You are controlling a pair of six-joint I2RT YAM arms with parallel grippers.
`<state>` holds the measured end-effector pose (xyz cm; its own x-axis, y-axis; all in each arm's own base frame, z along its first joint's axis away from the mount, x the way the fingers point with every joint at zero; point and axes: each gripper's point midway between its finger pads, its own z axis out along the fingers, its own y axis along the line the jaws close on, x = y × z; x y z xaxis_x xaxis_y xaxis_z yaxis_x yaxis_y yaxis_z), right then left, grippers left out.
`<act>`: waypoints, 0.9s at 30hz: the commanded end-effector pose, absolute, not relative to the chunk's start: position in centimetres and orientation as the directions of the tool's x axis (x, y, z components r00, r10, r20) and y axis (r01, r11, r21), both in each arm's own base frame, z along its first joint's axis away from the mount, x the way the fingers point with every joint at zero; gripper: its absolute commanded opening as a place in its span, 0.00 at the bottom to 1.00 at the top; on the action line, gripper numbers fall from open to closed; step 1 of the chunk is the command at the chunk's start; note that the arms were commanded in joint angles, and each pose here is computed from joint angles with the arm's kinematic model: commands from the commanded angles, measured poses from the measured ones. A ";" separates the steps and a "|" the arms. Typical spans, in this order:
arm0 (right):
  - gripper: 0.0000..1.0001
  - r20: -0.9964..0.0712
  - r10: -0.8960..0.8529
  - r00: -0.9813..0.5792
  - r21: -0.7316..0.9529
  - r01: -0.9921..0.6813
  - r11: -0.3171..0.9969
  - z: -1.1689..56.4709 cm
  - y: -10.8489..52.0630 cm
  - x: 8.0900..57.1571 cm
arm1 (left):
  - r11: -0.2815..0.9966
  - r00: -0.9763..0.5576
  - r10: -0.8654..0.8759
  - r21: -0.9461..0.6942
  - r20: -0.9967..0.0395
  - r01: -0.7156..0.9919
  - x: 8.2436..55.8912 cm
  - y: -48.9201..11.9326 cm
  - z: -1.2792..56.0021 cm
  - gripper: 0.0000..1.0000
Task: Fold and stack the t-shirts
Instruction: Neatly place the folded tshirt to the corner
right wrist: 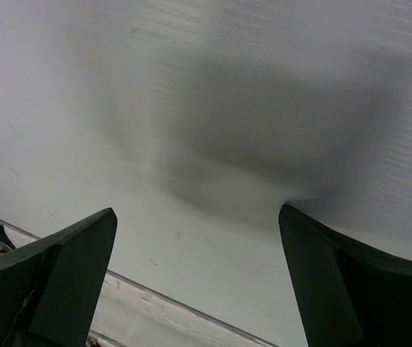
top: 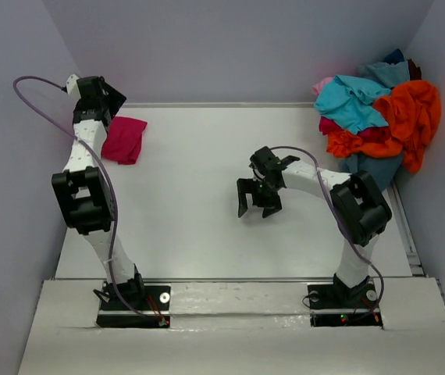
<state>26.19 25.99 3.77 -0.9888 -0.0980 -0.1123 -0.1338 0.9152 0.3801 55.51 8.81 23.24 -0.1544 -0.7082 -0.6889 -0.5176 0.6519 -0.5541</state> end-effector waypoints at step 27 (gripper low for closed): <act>1.00 -0.457 -0.026 -0.889 0.370 -0.217 0.903 16.6 25.8 30.7 | 0.582 -0.278 -0.783 -0.497 -0.557 -0.643 59.4 9.9 11.6 0.91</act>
<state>29.81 26.26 11.97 -0.9349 -0.0560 -0.3506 -0.1956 0.9053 0.3771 59.33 8.68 10.74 -0.3195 -0.7706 -0.5514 -0.6184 0.6105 -0.4949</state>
